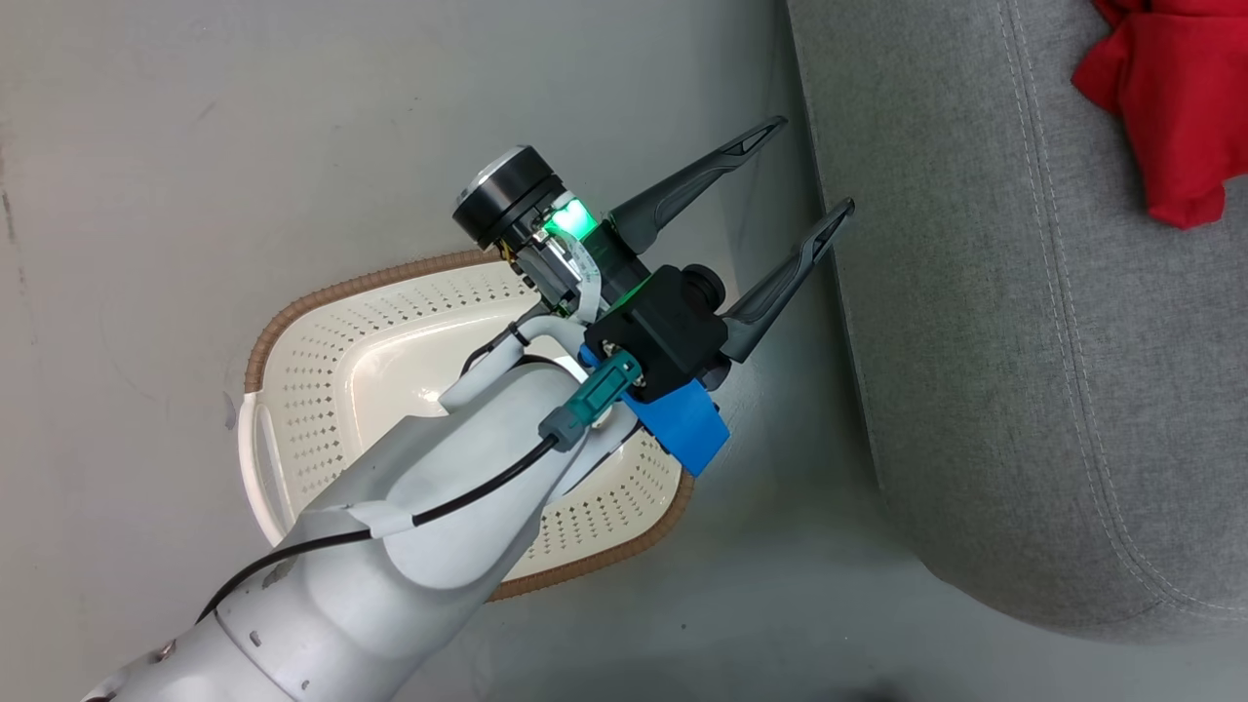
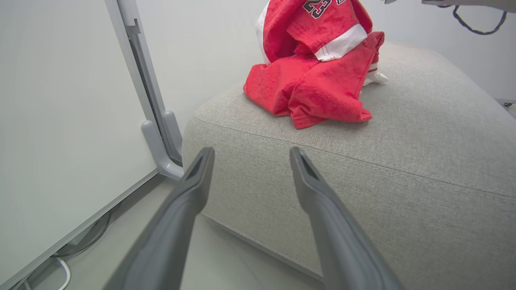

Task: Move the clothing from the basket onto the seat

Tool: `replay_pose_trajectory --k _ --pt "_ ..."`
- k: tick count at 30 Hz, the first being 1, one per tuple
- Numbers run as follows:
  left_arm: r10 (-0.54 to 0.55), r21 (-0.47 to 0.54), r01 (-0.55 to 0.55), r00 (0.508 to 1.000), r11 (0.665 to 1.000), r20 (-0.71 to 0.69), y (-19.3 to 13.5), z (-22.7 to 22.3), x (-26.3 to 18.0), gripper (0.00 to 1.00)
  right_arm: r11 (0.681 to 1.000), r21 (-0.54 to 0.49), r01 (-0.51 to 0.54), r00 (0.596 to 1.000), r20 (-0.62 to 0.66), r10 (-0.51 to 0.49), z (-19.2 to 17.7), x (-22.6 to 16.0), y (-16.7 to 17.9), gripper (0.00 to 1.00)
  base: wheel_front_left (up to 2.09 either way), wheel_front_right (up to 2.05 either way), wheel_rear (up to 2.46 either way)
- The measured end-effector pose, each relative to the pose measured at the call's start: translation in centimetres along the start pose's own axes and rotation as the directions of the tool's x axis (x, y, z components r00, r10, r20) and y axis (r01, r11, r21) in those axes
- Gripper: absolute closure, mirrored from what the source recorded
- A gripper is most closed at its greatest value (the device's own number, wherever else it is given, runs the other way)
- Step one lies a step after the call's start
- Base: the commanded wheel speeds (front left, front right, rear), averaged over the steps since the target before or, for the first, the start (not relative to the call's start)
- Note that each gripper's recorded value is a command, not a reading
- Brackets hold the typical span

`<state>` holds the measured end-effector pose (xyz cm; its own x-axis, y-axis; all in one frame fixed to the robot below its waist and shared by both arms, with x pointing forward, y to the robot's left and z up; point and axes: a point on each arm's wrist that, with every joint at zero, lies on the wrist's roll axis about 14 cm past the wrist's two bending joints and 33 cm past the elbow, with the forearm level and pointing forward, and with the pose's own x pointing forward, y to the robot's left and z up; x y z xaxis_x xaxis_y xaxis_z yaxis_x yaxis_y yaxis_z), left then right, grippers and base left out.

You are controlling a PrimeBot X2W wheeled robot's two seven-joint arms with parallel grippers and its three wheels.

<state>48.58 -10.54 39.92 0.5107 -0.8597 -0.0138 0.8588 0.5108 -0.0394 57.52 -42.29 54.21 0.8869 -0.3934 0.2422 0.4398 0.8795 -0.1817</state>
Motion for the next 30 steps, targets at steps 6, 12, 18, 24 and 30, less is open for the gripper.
replay_pose_trajectory --k 6,12,18,24,30 --pt "0.007 0.0 -0.007 1.0 1.0 0.0 0.2 0.1 0.0 0.0 0.999 0.034 0.014 0.991 -0.137 -0.01 -4.7 -2.6 0.2 1.0 0.0 0.0 0.0" --pt "0.017 0.015 -0.017 1.0 1.0 0.004 0.5 0.8 -0.1 0.0 0.997 0.068 0.032 0.975 -0.219 -0.017 -7.0 -4.9 0.4 1.0 0.0 0.0 0.0" --pt "0.036 0.038 -0.037 0.999 0.999 0.02 0.7 2.3 -0.5 0.0 0.996 0.085 0.028 0.973 -0.233 -0.007 -6.8 -6.3 0.6 0.0 0.0 0.0 0.0" --pt "0.076 0.055 -0.079 0.995 0.995 0.061 0.3 5.4 -1.3 0.0 0.995 0.096 0.005 0.975 -0.223 0.017 -5.2 -9.2 0.6 0.0 0.0 0.0 0.0" --pt "0.16 0.037 -0.163 0.984 0.986 0.082 0.6 7.5 -3.2 0.0 0.991 0.105 -0.083 0.981 -0.166 0.1 -2.2 -11.8 2.4 0.0 0.0 0.0 0.0"
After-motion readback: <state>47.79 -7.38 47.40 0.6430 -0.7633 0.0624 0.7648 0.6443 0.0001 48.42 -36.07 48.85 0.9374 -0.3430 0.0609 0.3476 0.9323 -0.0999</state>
